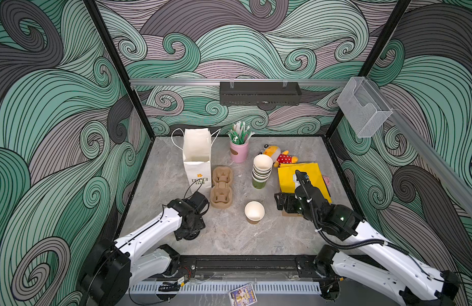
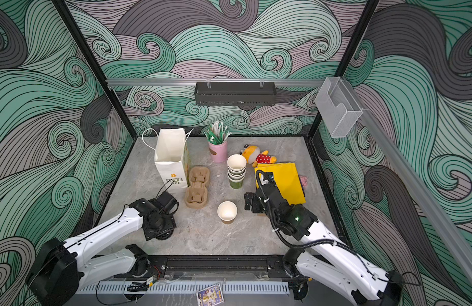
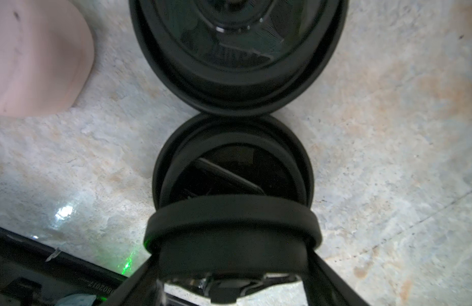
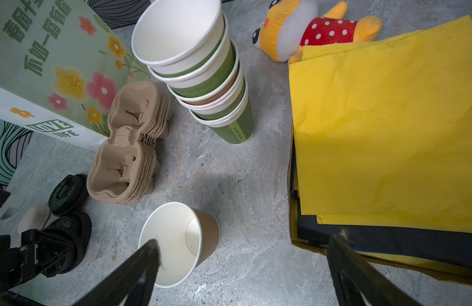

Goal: Pack the takeout coffee

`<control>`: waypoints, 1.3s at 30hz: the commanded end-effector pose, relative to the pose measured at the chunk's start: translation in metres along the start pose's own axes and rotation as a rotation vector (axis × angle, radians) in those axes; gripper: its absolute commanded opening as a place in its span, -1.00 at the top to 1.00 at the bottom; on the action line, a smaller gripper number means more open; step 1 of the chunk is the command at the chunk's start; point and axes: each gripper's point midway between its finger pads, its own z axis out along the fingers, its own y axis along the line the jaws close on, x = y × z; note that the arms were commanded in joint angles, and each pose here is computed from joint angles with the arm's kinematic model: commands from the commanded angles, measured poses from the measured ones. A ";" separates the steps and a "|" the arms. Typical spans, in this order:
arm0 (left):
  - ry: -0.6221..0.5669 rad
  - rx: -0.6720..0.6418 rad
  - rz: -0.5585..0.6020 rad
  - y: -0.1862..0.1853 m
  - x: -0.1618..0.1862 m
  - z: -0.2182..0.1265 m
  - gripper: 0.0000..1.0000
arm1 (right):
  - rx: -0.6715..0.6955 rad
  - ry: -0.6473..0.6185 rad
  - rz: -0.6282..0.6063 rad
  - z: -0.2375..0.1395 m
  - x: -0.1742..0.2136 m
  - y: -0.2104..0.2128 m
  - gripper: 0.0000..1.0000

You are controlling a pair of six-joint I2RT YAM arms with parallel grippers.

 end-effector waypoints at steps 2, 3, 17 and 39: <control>-0.030 -0.007 0.034 -0.003 -0.006 -0.011 -0.54 | 0.011 0.007 0.019 -0.002 0.005 -0.006 -0.97; -0.034 -0.009 0.041 -0.002 -0.006 -0.013 -0.53 | 0.013 0.005 0.019 -0.002 0.005 -0.007 -0.98; 0.082 0.105 0.280 -0.040 0.046 -0.055 -0.35 | 0.021 -0.012 0.000 -0.010 0.001 -0.011 -0.98; 0.211 0.085 0.476 -0.120 0.073 -0.009 -0.35 | 0.020 -0.020 -0.002 -0.027 0.000 -0.017 -0.98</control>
